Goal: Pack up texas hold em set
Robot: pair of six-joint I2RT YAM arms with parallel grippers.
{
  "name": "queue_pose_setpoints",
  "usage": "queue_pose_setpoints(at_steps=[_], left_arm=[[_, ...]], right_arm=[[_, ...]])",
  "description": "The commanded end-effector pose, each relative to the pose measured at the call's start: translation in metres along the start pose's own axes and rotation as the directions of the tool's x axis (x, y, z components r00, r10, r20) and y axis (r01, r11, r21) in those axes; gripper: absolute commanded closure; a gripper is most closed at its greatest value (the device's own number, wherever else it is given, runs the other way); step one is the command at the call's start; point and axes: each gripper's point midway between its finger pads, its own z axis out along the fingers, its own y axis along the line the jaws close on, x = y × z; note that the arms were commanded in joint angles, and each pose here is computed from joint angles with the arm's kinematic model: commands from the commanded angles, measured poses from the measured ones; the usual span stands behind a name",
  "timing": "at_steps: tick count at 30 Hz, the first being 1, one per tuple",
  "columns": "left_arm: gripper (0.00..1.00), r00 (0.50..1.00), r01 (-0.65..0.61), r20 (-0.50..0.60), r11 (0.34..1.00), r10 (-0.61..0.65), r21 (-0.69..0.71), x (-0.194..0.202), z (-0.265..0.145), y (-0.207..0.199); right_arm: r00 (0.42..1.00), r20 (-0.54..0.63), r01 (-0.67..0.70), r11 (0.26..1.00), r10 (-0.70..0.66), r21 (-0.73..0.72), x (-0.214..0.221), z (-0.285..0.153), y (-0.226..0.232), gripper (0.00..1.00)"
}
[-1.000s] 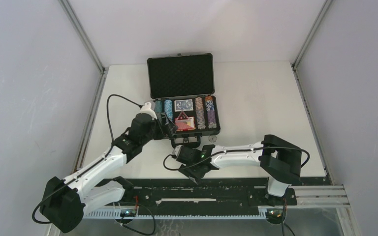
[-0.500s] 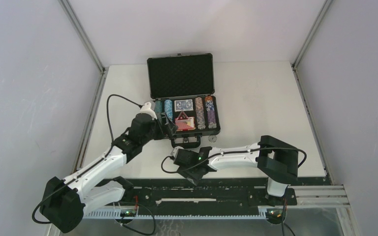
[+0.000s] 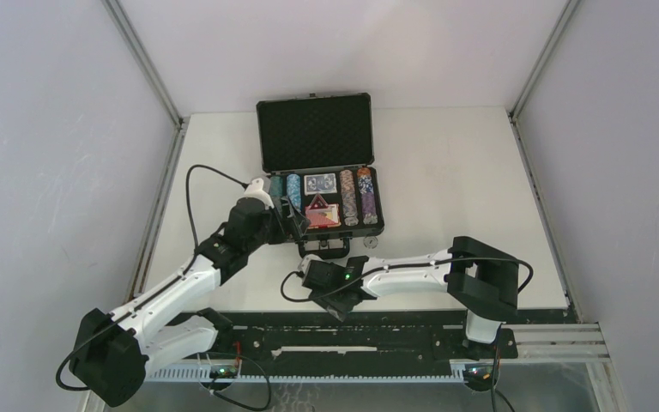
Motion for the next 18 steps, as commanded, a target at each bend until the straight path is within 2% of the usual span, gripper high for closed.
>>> queue_pose_setpoints(at_steps=[1, 18], left_arm=[[0.15, 1.0, -0.005, 0.03, 1.0, 0.004, 0.025, -0.0053, -0.0022, -0.0049], [0.15, 0.999, -0.002, 0.032, 0.999, 0.001, 0.032, -0.0061, -0.0032, -0.0066]], right_arm=[[0.999, -0.033, -0.029, 0.999, 0.029, -0.022, 0.0102, -0.0019, 0.0055, 0.36], [0.998, -0.038, -0.042, 0.999, 0.041, -0.027, 0.0138, -0.0073, 0.0087, 0.45]])
